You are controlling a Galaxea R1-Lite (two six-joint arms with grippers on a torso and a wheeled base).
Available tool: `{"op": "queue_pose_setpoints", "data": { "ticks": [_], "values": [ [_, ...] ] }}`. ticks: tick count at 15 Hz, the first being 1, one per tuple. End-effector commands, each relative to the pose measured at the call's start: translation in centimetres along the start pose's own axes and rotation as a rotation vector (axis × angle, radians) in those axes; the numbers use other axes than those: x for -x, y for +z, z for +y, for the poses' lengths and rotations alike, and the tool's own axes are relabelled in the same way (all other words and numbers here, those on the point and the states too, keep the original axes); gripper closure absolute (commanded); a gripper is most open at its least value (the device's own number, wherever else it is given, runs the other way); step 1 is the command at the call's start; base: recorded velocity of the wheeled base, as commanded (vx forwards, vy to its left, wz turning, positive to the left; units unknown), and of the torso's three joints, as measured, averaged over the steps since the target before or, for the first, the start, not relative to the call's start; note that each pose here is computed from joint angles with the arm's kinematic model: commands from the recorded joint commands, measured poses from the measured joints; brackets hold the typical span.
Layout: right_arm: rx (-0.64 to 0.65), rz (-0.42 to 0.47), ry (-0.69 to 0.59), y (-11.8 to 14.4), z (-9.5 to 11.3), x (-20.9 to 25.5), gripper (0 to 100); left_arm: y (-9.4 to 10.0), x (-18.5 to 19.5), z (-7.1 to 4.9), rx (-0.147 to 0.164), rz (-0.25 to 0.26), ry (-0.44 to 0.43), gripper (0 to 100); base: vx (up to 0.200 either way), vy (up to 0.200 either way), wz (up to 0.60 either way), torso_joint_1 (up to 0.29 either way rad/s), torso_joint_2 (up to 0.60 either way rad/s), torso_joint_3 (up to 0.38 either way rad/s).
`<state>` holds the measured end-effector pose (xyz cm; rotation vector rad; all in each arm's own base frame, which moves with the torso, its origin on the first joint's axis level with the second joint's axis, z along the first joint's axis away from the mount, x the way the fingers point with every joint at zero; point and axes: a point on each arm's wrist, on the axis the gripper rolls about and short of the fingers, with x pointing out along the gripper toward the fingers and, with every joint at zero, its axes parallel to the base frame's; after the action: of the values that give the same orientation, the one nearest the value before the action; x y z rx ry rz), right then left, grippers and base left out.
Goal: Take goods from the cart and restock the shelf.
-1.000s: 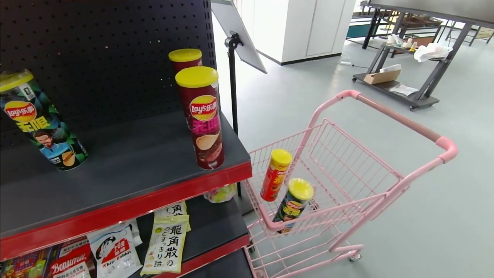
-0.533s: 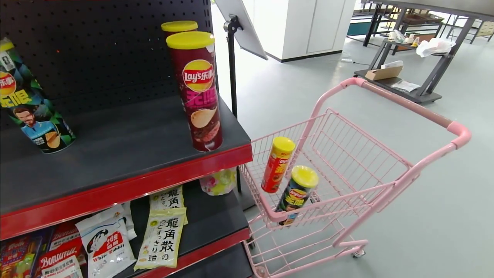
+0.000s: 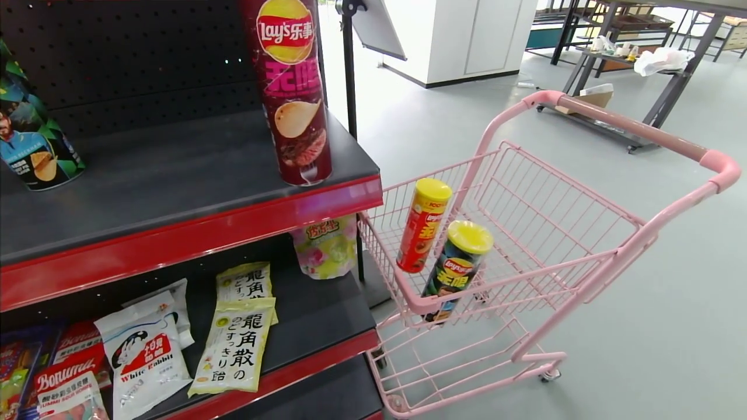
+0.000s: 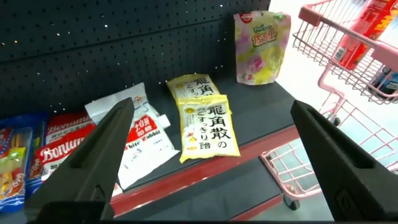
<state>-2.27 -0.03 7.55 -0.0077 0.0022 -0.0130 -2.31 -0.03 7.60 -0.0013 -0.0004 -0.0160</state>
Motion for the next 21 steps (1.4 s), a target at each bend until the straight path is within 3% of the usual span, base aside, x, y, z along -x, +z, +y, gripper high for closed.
{"op": "queue_pose_setpoints", "data": {
  "ticks": [1, 3, 4, 5, 6, 7, 10, 12, 14, 16, 21],
  "values": [
    [0.003, 0.016, 0.004, 0.0, 0.0, -0.1, 0, 0.0, 0.0, 0.0, 0.000, 0.000, 0.001, 0, 0.000, 0.000, 0.00, -0.027, 0.12, 0.105],
    [0.002, -0.021, 0.036, 1.3, 0.0, 0.1, 0, 0.0, 0.0, 0.0, 0.000, 0.000, 0.001, 0, 0.000, 0.000, 0.00, -0.006, 0.04, 0.033],
    [-0.050, -0.012, 0.128, 8.2, 0.1, -0.8, 0, 0.0, 0.0, 0.0, -0.001, 0.000, 0.001, 0, 0.000, 0.000, 0.00, 0.000, 0.00, 0.000],
    [-0.104, 0.015, 0.149, 11.0, 0.2, -2.1, 0, 0.0, 0.0, 0.0, -0.001, 0.000, 0.001, 0, 0.000, 0.000, 0.00, 0.000, 0.00, 0.000],
    [-0.134, 0.073, 0.276, 14.9, 0.6, -5.0, 0, 0.0, 0.0, 0.0, -0.001, 0.000, 0.001, 0, 0.000, 0.000, 0.00, 0.000, 0.00, 0.000],
    [-0.060, 0.120, 0.392, 14.8, 1.2, -6.6, 0, 0.0, 0.0, 0.0, -0.001, 0.000, 0.001, 0, 0.000, 0.000, 0.00, 0.000, 0.00, 0.000],
    [-0.046, 0.266, 0.430, 13.7, 2.5, -13.6, 0, 0.0, 0.0, 0.0, 0.000, 0.000, 0.001, 0, 0.000, 0.000, 0.00, 0.000, 0.00, 0.000],
    [-0.051, 0.333, 0.549, 11.3, 3.7, -17.2, 0, 0.0, 0.0, 0.0, -0.001, 0.000, -0.001, 0, 0.000, 0.000, 0.00, 0.000, 0.00, 0.000],
    [-0.056, 0.383, 0.563, 8.9, 4.5, -20.5, 0, 0.0, 0.0, 0.0, 0.000, 0.000, -0.002, 0, 0.000, 0.000, 0.00, 0.000, 0.00, 0.000],
    [-0.060, 0.396, 0.595, 6.7, 5.2, -23.6, 0, 0.0, 0.0, 0.0, 0.000, 0.000, -0.004, 0, 0.000, 0.000, 0.00, 0.000, 0.00, 0.000],
    [-0.054, 0.406, 0.697, 5.3, 7.2, -26.1, 0, 0.0, 0.0, 0.0, -0.001, 0.000, -0.004, 0, 0.000, 0.000, 0.00, 0.000, 0.00, 0.000]
  ]
}}
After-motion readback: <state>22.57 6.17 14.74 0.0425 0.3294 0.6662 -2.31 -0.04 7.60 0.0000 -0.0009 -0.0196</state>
